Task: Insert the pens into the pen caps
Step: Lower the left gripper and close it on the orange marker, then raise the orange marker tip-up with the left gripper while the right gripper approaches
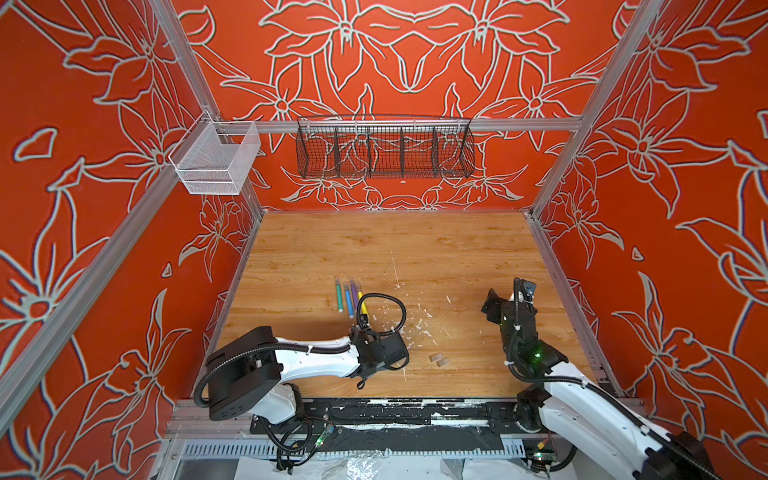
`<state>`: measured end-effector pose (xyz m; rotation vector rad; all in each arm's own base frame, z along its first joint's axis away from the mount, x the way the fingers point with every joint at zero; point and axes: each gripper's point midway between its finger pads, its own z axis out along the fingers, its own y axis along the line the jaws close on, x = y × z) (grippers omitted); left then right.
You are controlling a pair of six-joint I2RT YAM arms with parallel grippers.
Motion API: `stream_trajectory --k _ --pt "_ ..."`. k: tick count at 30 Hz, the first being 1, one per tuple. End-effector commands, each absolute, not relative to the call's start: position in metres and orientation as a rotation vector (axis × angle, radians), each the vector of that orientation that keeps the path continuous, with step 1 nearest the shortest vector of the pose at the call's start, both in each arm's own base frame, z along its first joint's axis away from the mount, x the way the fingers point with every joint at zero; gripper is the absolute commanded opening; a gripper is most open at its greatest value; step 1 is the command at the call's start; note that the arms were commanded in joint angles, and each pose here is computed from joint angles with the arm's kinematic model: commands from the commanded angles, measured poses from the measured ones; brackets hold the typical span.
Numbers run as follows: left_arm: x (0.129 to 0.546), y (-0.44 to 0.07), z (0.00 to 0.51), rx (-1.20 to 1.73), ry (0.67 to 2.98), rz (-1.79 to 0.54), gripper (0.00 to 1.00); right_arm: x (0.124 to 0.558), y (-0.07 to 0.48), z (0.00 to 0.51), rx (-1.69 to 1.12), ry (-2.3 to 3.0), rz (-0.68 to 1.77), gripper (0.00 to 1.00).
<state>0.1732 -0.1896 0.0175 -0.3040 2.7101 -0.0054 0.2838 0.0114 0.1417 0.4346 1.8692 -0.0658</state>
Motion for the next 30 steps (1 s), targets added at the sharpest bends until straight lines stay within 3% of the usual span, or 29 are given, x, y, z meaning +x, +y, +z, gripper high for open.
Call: stream_trajectory --k 1,9,18,25,30 --pt "0.167 -0.176 0.001 -0.322 2.756 0.081 0.25 0.286 0.012 0.147 0.434 1.854 -0.052 0.87" --pt "0.166 -0.173 -0.009 -0.34 2.78 0.097 0.18 0.286 0.012 0.147 0.432 1.854 -0.05 0.87" --pt "0.171 -0.184 -0.006 -0.299 2.791 0.06 0.01 0.285 0.013 0.147 0.431 1.854 -0.046 0.87" --pt "0.199 -0.21 0.056 -0.166 2.705 -0.16 0.0 0.273 0.02 0.154 0.473 1.899 0.07 0.82" --pt "0.229 -0.22 0.121 -0.088 2.585 -0.362 0.0 0.266 0.058 0.171 0.501 1.895 0.452 0.79"
